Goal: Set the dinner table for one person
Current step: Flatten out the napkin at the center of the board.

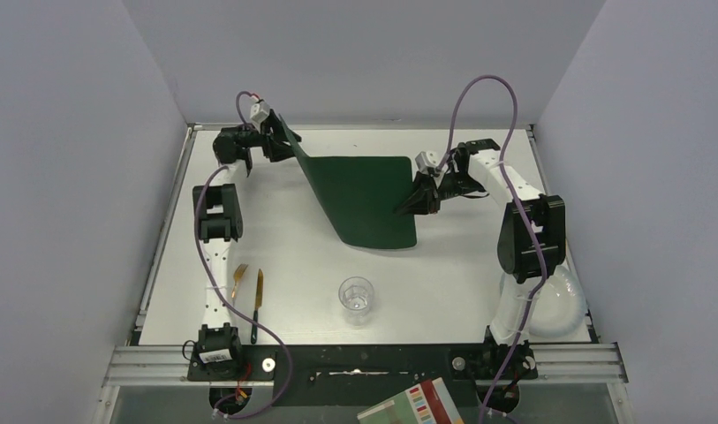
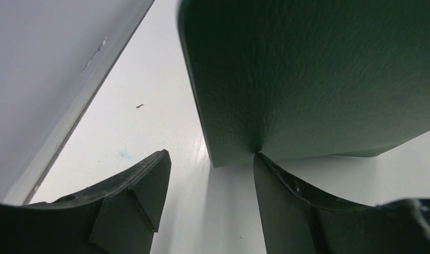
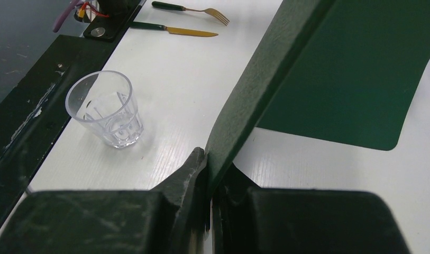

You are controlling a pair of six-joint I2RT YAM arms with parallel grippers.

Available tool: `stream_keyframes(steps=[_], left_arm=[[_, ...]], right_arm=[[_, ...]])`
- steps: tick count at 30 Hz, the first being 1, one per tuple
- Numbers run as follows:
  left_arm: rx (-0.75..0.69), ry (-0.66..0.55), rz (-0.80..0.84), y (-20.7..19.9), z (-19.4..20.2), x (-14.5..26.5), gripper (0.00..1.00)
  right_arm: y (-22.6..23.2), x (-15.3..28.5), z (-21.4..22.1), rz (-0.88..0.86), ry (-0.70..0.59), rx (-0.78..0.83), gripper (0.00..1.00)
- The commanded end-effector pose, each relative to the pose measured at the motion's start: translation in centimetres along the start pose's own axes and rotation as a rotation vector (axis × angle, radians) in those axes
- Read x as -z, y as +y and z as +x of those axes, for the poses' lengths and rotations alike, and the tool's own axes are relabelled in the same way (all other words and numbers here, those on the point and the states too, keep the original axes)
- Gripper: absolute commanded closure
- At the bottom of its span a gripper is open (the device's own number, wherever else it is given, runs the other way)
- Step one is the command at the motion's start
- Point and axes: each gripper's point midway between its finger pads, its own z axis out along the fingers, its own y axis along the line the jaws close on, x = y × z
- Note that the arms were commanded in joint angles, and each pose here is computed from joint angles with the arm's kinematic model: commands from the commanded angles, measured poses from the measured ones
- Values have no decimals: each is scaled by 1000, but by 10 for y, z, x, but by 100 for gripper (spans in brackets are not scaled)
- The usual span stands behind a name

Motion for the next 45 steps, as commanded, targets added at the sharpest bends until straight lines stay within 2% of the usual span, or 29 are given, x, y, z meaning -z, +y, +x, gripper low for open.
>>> stream_keyframes(steps=[1,4,8,11,15,16,17,18,19,20,25,32,45], left_arm=[[-314,68,61,-23,-12,-14,50],[-298,68,67,-31,-16,-16,64],[-298,68,63,-46,-23,-12,71],[-314,67,60,-56,-26,-8,100],[-320,68,55,-63,-28,-5,100],[-319,68,51,-62,-30,-3,93],[-305,65,43,-60,-31,0,59],[-305,60,30,-58,-33,4,37],[-310,54,18,-56,-35,8,30],[-316,50,9,-54,-38,11,28],[-331,14,1,-65,-57,4,28],[-377,20,26,-86,-63,-5,31],[-379,45,44,-79,-31,-4,43]], right_arm=[[-6,-3,-21,6,-50,51,100],[-7,-2,-18,4,-34,66,100],[-8,2,-17,14,-30,78,100],[-10,4,-19,23,-35,86,100],[-12,5,-22,27,-40,101,100],[-12,5,-23,28,-42,104,100],[-12,5,-25,28,-43,109,100],[-11,5,-26,28,-44,112,100],[-11,5,-27,29,-44,113,100],[-11,5,-28,30,-44,115,100],[-12,9,-36,42,-53,128,100],[-10,12,-67,51,-68,156,100],[37,13,-130,54,-117,209,100]])
